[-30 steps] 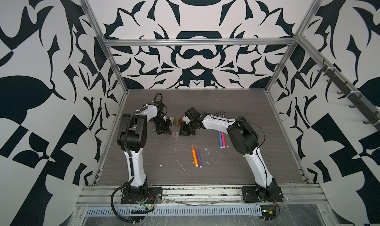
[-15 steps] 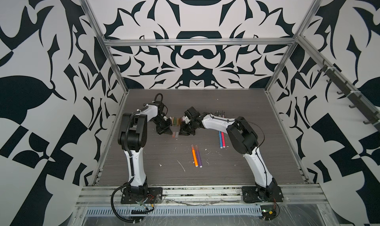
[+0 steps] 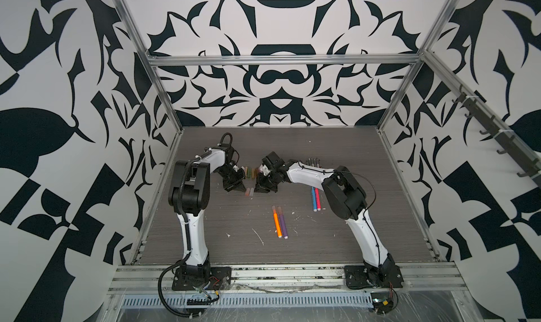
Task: Open the pen caps
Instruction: 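Move the right gripper over the capped orange and purple markers, then lower the right gripper and grasp the purple marker body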
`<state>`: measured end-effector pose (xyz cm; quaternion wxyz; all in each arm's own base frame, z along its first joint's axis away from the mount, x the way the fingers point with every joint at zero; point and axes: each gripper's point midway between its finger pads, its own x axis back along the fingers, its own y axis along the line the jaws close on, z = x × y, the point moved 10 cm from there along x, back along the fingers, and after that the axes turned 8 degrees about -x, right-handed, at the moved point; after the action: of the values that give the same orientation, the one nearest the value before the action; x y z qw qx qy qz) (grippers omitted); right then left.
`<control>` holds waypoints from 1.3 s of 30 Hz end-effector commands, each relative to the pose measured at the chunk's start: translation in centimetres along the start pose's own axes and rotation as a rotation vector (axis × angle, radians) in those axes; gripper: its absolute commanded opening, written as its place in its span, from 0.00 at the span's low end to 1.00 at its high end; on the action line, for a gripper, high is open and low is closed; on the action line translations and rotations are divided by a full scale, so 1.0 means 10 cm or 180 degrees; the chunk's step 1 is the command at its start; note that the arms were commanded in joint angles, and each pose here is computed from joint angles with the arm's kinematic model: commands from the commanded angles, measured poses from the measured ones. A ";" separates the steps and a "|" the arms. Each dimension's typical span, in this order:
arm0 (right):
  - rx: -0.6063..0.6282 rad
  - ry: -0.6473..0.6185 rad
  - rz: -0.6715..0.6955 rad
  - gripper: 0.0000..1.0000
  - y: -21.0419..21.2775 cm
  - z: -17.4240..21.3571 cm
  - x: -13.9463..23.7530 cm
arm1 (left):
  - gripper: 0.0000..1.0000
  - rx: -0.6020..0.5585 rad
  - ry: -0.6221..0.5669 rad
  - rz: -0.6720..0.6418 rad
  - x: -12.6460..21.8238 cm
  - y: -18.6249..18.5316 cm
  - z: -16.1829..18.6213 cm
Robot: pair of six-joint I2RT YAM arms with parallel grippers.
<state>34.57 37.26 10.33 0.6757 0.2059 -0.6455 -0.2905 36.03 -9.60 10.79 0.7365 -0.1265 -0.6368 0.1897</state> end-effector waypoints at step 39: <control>0.0943 -0.0029 0.0935 0.23 -0.35 1.01 1.33 | 0.00 0.0048 0.0197 -0.0193 -0.16 0.07 0.08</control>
<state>24.49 27.08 18.46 0.6739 0.2084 -0.7025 -0.0943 35.69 -9.71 10.79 0.7359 -0.1308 -0.6372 0.1878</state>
